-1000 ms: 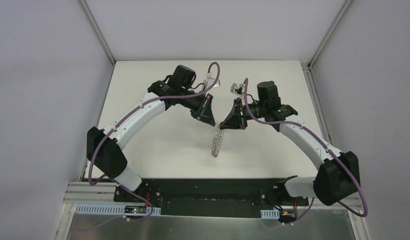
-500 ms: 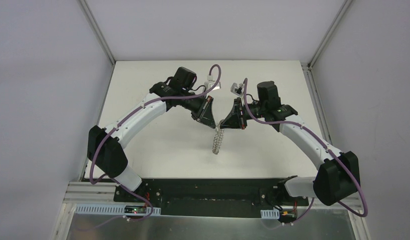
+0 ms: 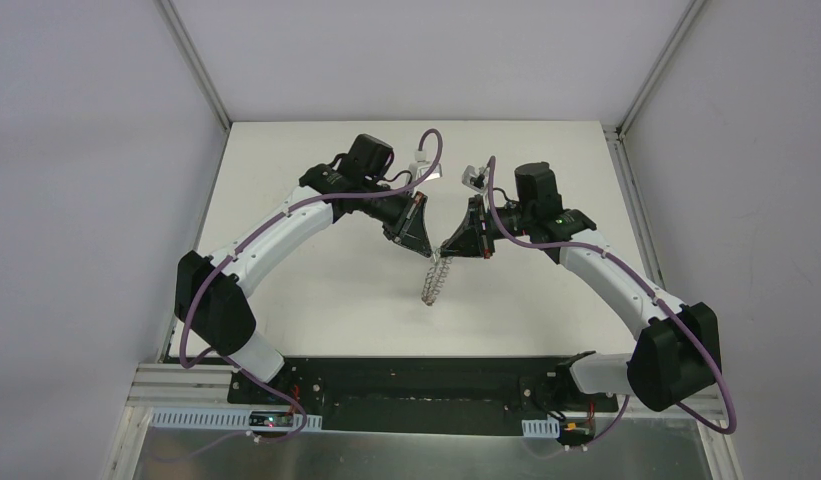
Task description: Put the keys on the keyring
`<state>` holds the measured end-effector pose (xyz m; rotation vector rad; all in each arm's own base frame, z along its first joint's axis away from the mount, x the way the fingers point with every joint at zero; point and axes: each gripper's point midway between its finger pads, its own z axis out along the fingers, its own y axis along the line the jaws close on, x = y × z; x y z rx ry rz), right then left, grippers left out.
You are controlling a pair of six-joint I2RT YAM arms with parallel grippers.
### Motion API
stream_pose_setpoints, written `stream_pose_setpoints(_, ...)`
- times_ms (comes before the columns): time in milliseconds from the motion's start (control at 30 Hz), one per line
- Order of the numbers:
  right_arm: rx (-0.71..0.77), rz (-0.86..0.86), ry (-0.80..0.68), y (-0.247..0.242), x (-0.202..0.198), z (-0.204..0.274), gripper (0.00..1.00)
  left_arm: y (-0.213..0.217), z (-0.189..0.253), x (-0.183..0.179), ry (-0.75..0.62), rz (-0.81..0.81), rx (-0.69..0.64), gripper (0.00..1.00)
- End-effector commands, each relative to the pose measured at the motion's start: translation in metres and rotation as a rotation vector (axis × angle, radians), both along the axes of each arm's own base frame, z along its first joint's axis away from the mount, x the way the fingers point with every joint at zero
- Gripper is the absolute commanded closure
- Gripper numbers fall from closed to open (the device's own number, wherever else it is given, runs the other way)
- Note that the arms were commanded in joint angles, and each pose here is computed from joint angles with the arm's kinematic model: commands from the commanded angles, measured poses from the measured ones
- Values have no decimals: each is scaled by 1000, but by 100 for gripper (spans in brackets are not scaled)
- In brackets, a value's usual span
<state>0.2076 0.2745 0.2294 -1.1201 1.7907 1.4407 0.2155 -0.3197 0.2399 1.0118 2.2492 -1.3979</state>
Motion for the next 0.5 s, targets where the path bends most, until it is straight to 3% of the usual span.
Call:
stream_pose_setpoints(0,60,60,-58,2,-11,19,100,-2,14,-4,-38,-22,-37,100)
stream_pose_setpoints(467,71,88,-67,0,-17,21,100,-5,13,-3,-8,-30,-40,100)
